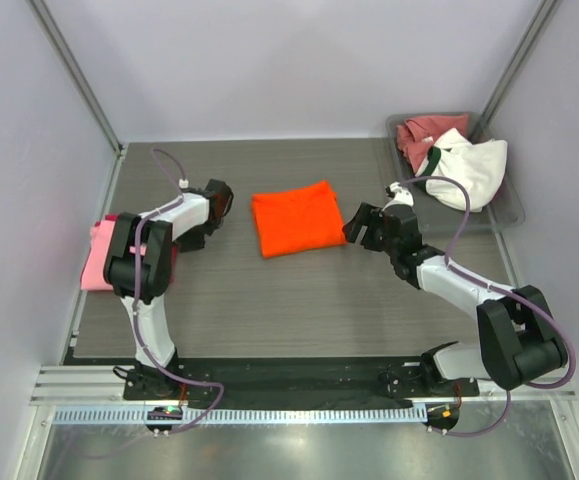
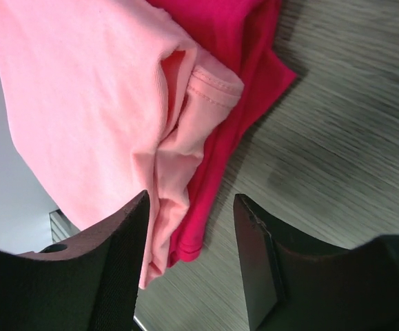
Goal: Fold and stack the t-shirts
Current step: Fold the tshirt
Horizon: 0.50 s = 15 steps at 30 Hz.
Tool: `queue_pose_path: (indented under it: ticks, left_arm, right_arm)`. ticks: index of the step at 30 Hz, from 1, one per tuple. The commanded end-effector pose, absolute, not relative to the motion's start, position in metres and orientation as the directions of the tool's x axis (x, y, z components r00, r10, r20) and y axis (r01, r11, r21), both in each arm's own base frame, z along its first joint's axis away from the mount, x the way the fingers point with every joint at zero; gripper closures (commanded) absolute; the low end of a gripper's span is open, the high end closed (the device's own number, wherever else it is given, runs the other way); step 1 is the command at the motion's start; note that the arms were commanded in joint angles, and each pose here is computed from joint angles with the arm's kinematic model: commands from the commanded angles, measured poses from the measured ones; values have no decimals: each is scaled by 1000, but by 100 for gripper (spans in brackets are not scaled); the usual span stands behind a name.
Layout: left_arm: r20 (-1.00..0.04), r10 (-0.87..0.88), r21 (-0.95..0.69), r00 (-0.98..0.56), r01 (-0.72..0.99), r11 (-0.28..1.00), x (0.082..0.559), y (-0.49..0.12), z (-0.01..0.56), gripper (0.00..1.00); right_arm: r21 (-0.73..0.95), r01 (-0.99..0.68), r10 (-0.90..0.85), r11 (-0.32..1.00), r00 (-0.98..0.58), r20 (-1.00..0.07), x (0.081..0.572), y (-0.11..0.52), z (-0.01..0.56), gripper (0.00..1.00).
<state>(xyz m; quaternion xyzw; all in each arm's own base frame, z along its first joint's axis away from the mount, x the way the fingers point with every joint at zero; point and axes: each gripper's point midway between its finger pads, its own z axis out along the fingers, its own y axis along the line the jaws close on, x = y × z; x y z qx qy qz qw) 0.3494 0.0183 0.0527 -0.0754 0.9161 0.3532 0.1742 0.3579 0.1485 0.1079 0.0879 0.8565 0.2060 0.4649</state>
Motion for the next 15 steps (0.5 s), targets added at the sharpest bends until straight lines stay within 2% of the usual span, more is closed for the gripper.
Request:
queue_pose_path:
  ticks: [1,5,9,11,12,14,15]
  left_arm:
    - [-357,-28,652,-934,-270,709,348,34,42,47]
    - [-345,-66,619,-936,-279,734,348,35,31,58]
    - [-321,-106,589,-941,-286,756,343,38,17,60]
    - [-306,-112,588,-946,-280,759,342,38,13,68]
    - [-298,-113,586,-948,-275,762,343,37,10,81]
    - [-298,-122,572,-947,-279,771,345,34,8,100]
    - [-305,-125,561,-944,-284,778,346,32,9,100]
  right_arm:
    - [461,-68,367,885,-507,-780,364,153,121,20]
    - [459,-67,366,886,-507,-781,363,152,119,20]
    - [458,-62,370,887,-499,-784,362,150,119,20]
    - [458,-59,372,887,-497,-784,362,150,120,19]
    - [454,-55,371,889,-494,-787,362,148,119,19]
    - [454,-54,372,889,-492,-787,362,148,119,19]
    - [451,-52,371,891,-491,-788,361,147,118,19]
